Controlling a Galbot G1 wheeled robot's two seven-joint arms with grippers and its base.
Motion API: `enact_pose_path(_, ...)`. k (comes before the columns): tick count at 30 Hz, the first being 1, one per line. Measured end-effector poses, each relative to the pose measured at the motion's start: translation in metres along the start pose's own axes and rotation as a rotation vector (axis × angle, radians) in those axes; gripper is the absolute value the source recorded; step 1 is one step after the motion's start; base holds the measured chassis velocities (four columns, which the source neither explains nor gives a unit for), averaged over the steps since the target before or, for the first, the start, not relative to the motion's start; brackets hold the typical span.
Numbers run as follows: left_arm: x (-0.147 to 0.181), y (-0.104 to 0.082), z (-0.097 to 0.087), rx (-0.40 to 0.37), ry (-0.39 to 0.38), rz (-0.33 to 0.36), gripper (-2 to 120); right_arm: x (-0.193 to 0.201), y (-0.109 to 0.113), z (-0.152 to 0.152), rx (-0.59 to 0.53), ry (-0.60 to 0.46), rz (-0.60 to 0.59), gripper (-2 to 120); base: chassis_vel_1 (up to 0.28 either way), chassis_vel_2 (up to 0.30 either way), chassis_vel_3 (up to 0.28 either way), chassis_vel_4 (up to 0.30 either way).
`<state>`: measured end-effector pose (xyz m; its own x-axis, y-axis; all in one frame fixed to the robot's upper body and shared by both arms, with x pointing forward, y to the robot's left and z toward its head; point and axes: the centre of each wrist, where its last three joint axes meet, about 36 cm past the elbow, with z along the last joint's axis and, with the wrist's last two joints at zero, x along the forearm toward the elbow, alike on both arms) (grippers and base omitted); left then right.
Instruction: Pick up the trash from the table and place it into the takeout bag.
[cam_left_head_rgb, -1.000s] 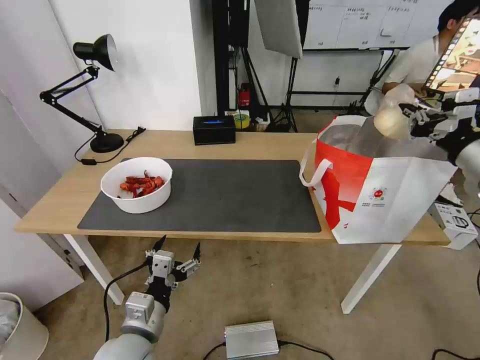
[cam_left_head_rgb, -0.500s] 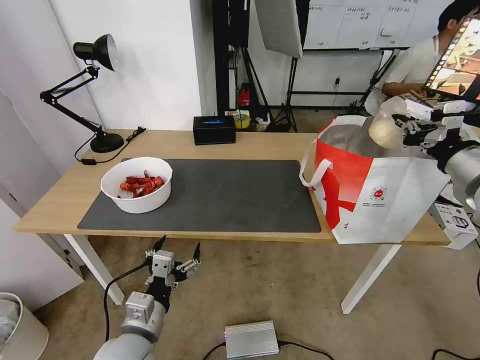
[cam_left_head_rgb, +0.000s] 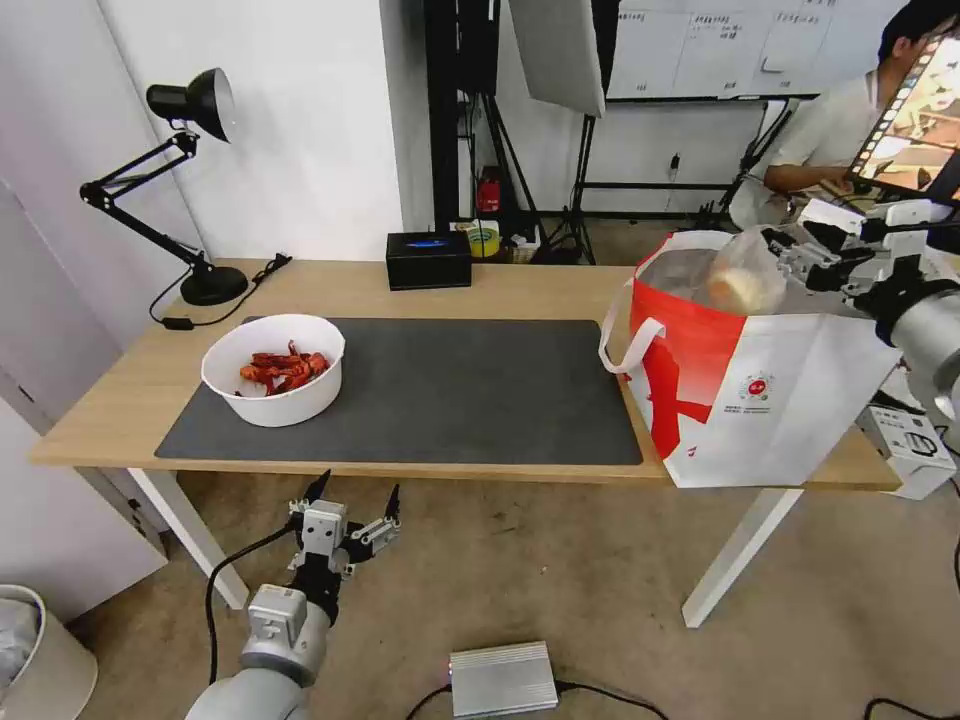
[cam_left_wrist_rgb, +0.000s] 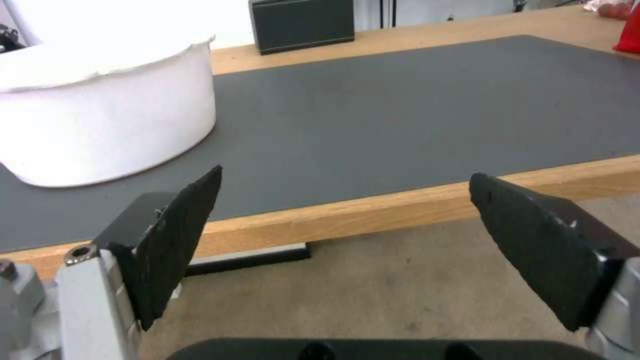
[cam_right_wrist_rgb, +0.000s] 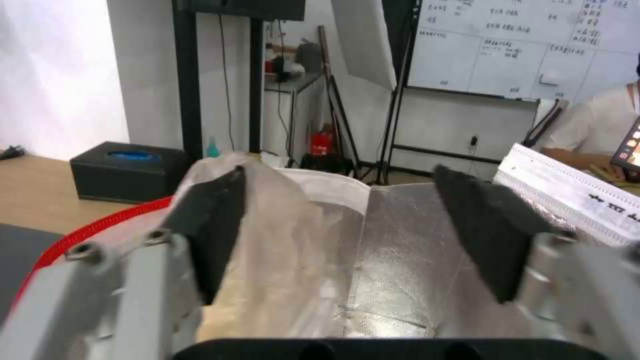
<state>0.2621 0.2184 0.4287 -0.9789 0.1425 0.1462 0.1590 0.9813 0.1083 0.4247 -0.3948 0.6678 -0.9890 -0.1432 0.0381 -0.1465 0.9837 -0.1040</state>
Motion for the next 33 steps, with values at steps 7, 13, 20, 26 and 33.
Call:
enact_pose_path(7, 0.002, 0.000, -0.001, 0.000, 0.000, -0.002, 100, 0.002, -0.001, -0.005, -0.004, 0.033, 0.012, 99, 0.000, 0.000, 0.000, 0.000)
enact_pose_path(13, 0.003, 0.000, -0.002, -0.001, -0.002, -0.004, 100, 0.006, 0.002, -0.015, -0.031, 0.121, 0.059, 100, 0.000, 0.000, 0.000, 0.000)
enact_pose_path(20, 0.003, -0.001, -0.002, 0.002, -0.004, -0.003, 100, 0.009, 0.000, -0.029, -0.016, 0.194, 0.122, 100, 0.000, 0.000, 0.000, 0.000)
enact_pose_path(26, 0.002, -0.001, -0.004, 0.001, -0.010, -0.001, 100, 0.009, -0.007, -0.044, -0.026, 0.209, 0.160, 100, 0.000, 0.000, 0.000, 0.000)
enact_pose_path(33, 0.000, -0.002, -0.002, 0.001, -0.008, 0.003, 100, 0.002, -0.018, -0.041, 0.032, 0.262, 0.089, 100, 0.000, 0.000, 0.000, 0.000)
